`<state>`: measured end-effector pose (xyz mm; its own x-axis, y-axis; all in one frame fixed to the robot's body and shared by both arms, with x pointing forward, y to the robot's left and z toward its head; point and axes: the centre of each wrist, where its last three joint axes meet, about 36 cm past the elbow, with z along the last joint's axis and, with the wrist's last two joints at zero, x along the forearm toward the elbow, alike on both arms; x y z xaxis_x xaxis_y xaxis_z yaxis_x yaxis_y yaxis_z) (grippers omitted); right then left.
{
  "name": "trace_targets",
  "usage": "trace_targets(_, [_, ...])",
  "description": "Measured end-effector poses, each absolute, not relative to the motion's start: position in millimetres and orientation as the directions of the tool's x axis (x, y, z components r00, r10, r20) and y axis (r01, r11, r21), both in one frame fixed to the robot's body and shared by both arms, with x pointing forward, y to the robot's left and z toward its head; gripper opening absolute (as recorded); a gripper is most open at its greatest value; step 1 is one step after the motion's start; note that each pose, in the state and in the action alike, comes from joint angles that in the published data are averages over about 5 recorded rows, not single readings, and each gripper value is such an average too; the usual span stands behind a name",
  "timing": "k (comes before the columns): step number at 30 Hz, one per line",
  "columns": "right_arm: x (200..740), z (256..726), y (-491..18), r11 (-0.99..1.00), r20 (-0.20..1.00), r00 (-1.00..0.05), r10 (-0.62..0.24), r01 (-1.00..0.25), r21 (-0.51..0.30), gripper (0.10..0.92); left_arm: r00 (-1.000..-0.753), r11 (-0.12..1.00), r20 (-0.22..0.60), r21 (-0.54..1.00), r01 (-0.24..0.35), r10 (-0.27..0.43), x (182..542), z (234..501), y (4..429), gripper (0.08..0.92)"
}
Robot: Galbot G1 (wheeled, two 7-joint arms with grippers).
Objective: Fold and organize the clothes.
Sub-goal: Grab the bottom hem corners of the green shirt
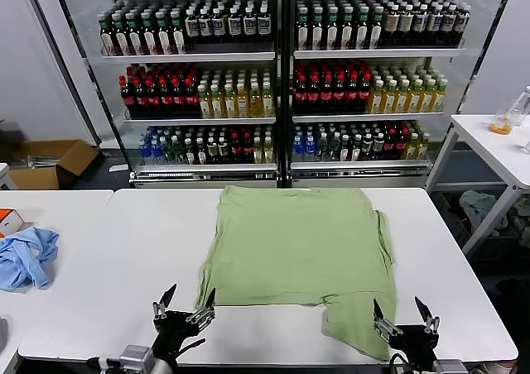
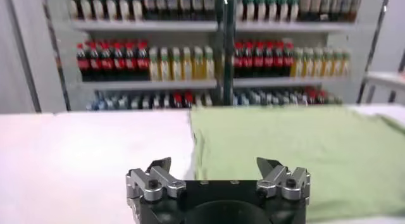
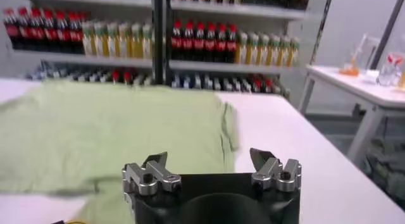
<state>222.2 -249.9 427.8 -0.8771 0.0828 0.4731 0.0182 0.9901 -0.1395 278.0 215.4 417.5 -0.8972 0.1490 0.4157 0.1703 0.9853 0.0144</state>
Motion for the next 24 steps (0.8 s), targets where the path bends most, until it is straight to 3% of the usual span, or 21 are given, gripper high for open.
trace_targets(12, [214.5, 411.8, -240.5, 0.99, 0.553, -0.829, 0.081, 0.002, -0.141, 0.81, -0.857, 0.98, 0.496, 0.053, 0.191, 0.14, 312.1, 388.3, 217.1, 0.823])
trace_targets(17, [212.9, 409.1, -236.2, 0.992, 0.57, -0.819, 0.064, -0.011, -0.127, 0.694, -0.843, 0.978, 0.516, 0.048, 0.202, 0.149, 317.5, 380.7, 216.6, 0.807])
trace_targets(24, [210.9, 408.8, -232.5, 0.994, 0.596, -0.802, 0.035, -0.031, -0.101, 0.494, -0.83, 0.976, 0.531, 0.021, 0.216, 0.172, 321.2, 376.3, 217.9, 0.629])
